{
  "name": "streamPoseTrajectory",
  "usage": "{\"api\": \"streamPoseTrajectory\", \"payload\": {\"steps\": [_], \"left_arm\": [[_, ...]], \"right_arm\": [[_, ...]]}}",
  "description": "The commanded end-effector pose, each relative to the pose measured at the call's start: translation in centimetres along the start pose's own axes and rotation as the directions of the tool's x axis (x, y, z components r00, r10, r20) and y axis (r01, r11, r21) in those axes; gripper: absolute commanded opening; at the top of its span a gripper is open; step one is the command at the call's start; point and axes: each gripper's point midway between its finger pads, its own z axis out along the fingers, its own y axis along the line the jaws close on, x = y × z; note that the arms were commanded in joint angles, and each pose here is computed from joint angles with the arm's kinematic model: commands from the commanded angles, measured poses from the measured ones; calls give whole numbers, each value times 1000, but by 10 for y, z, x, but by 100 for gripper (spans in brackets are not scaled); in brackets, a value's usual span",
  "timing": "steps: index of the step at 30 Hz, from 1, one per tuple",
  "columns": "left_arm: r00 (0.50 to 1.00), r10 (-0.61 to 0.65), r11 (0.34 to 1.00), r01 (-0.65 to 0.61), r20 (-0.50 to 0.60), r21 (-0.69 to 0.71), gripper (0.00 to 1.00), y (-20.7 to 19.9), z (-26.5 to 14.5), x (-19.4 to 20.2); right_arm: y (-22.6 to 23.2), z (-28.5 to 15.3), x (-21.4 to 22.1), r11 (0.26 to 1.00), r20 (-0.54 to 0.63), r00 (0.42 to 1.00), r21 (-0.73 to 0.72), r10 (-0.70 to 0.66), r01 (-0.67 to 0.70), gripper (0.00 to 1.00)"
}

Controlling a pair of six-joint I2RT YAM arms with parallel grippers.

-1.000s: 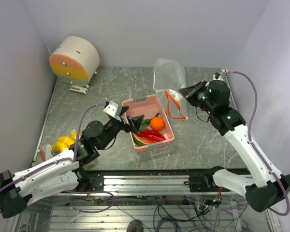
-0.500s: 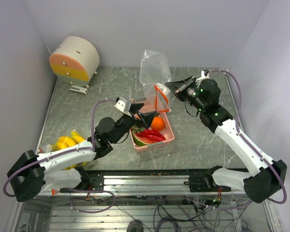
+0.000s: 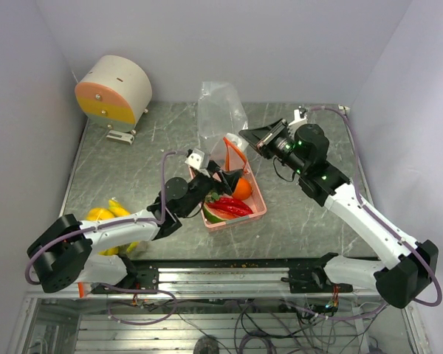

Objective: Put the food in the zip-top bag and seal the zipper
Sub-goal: Open the zipper of the food storage bag.

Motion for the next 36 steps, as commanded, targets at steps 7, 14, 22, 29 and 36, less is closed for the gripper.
{"api": "streamPoseTrajectory", "payload": {"steps": [7,14,22,29,36], "left_arm": [[984,70,994,-56,162,-90,56,11,-14,-55],[987,153,981,-146,44,-129,7,15,-23,-61],[969,160,886,-226,-191,-405,7,56,-83,-98],[948,97,722,-275,-302,-634,7,96,-154,-117],[939,25,667,-271,-343,-694,7,106,-184,-109]], "right_arm": [[16,-16,7,1000,-16,1000,-25,-2,2,0],[9,-20,4,999,-4,999,17,-43,43,0],[-18,-21,-26,905,22,925,218,-380,366,37],[-1,-18,2,814,-71,815,48,-575,579,51],[42,-7,131,728,-196,704,-254,-683,636,52]]}}
